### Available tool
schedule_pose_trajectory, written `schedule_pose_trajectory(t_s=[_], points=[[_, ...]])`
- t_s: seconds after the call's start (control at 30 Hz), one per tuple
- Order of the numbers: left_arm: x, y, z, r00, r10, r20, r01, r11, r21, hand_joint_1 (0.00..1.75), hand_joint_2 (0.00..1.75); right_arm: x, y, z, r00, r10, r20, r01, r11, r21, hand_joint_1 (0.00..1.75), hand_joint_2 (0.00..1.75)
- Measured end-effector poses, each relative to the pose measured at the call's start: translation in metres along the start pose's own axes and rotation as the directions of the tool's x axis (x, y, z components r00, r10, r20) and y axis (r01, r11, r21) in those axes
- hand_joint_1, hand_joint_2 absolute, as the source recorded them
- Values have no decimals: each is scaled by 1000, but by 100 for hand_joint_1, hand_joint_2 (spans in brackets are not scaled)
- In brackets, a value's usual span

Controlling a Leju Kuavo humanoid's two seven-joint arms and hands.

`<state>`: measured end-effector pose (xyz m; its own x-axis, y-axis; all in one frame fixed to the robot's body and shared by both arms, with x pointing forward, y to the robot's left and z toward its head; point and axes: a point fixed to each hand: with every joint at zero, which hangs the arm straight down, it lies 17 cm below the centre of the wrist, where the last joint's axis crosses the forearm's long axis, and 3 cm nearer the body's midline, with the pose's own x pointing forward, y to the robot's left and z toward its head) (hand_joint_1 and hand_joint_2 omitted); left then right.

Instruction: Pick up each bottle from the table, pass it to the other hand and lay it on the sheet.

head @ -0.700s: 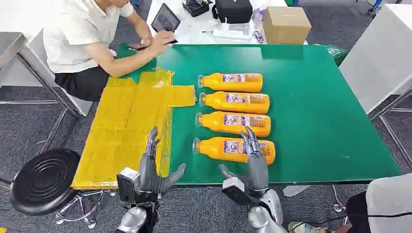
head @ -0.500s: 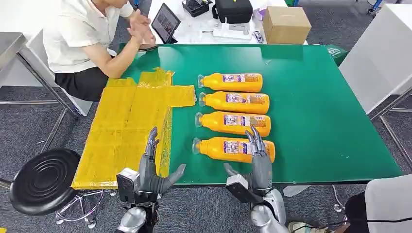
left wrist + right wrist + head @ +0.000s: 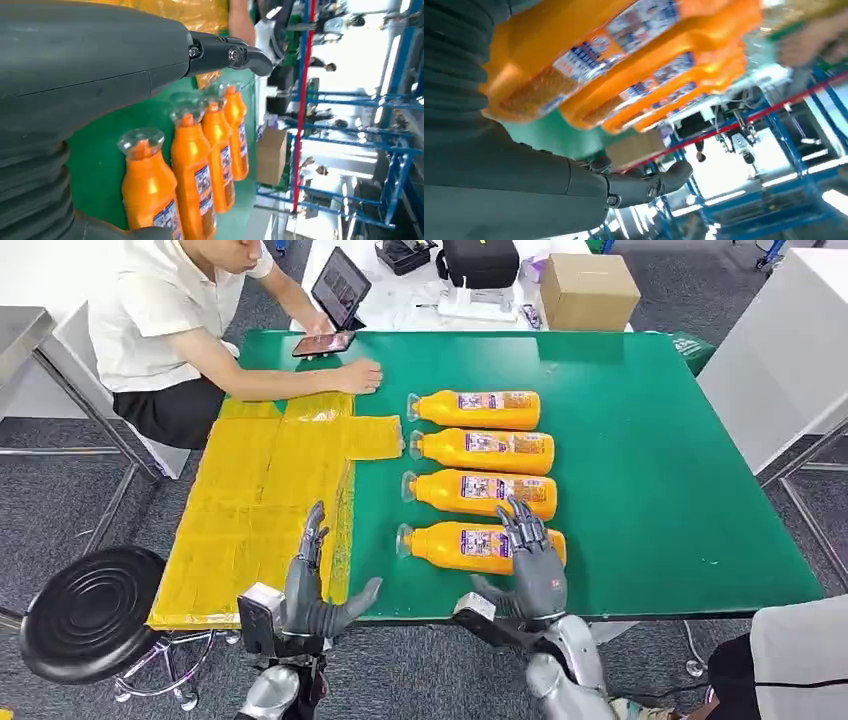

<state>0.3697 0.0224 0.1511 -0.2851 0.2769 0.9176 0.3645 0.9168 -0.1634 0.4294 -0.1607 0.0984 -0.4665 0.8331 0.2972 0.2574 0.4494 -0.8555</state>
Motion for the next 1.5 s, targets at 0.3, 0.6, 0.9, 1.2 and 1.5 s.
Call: schedule_pose_trajectory(t_s=[0.3, 0.6, 0.9, 1.2, 1.5], points=[[-39, 4, -4, 988, -5, -156, 6, 1000, 10, 0, 175, -96, 18, -27, 973, 198, -114, -173, 964, 203, 0, 175], [-49, 9, -3, 981, -24, -191, 30, 999, 27, 0, 175, -129, 37, -16, 936, 323, -143, -255, 897, 360, 0, 175], [-53, 8, -1, 977, -33, -210, 38, 999, 20, 0, 175, -135, 51, -8, 936, 321, -142, -226, 861, 456, 0, 175], [-56, 6, 2, 974, -39, -222, 42, 999, 8, 0, 175, -140, 62, 4, 943, 277, -183, -149, 847, 511, 175, 175], [-56, 6, 3, 974, -38, -225, 41, 999, 8, 0, 175, -138, 65, 7, 951, 230, -207, -95, 855, 510, 175, 175]])
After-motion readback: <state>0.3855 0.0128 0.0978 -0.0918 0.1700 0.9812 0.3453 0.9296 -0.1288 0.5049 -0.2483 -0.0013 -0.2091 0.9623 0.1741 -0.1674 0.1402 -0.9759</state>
